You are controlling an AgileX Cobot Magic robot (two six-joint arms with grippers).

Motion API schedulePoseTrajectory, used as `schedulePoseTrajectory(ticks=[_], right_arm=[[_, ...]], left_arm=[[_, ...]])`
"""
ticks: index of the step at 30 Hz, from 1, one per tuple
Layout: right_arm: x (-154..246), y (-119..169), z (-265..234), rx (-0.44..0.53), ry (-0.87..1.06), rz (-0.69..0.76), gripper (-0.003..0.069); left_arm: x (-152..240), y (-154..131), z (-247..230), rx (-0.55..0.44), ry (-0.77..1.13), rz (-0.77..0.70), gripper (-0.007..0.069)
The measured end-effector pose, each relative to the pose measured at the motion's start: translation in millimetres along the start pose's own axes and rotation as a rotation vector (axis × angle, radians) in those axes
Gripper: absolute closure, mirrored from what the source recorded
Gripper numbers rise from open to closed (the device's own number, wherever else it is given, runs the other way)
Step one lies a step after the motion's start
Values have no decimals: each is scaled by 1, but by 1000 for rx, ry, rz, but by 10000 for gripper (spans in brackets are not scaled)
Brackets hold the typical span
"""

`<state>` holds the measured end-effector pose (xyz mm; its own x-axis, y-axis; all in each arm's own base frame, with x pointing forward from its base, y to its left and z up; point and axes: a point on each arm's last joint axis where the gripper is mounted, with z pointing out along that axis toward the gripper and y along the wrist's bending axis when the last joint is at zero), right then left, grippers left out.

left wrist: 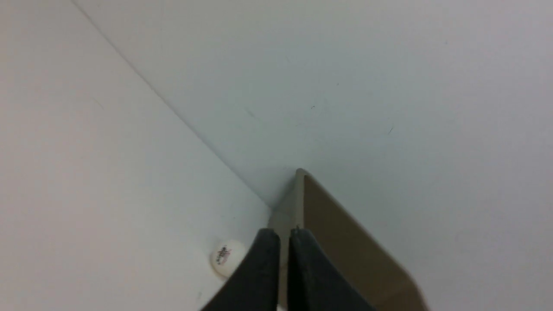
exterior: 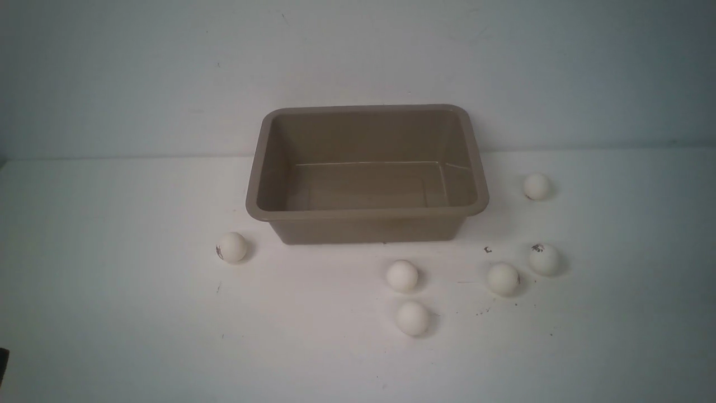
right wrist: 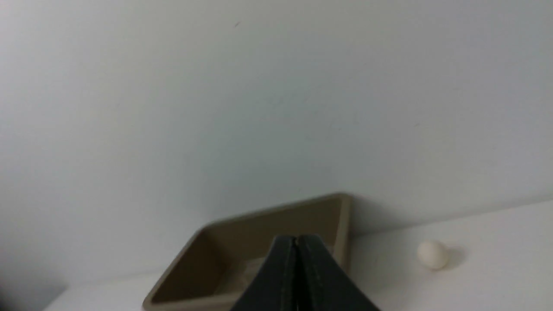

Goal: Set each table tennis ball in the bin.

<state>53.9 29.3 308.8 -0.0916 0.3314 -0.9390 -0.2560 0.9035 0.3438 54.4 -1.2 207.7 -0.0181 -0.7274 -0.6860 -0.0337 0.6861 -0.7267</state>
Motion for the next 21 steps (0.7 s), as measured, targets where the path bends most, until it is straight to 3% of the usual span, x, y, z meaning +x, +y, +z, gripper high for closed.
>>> schedulePoseTrajectory(ticks=[3, 4, 9, 15, 21], right_arm=[[-13, 6, 16, -47, 134, -16, 676], [-20, 6, 34, -81, 268, -1, 675], [-20, -7, 84, -137, 559, 67, 667], [-4, -15, 118, -171, 694, -9, 666], [-6, -15, 127, -93, 664, -221, 666]], left_arm=[[-4, -7, -2, -19, 44, 127, 609], [-7, -12, -2, -46, 105, 198, 609], [-3, -22, 10, -65, 348, 308, 598], [-2, -47, 44, 63, 622, 463, 587], [-17, -80, 97, 185, 786, 584, 571]])
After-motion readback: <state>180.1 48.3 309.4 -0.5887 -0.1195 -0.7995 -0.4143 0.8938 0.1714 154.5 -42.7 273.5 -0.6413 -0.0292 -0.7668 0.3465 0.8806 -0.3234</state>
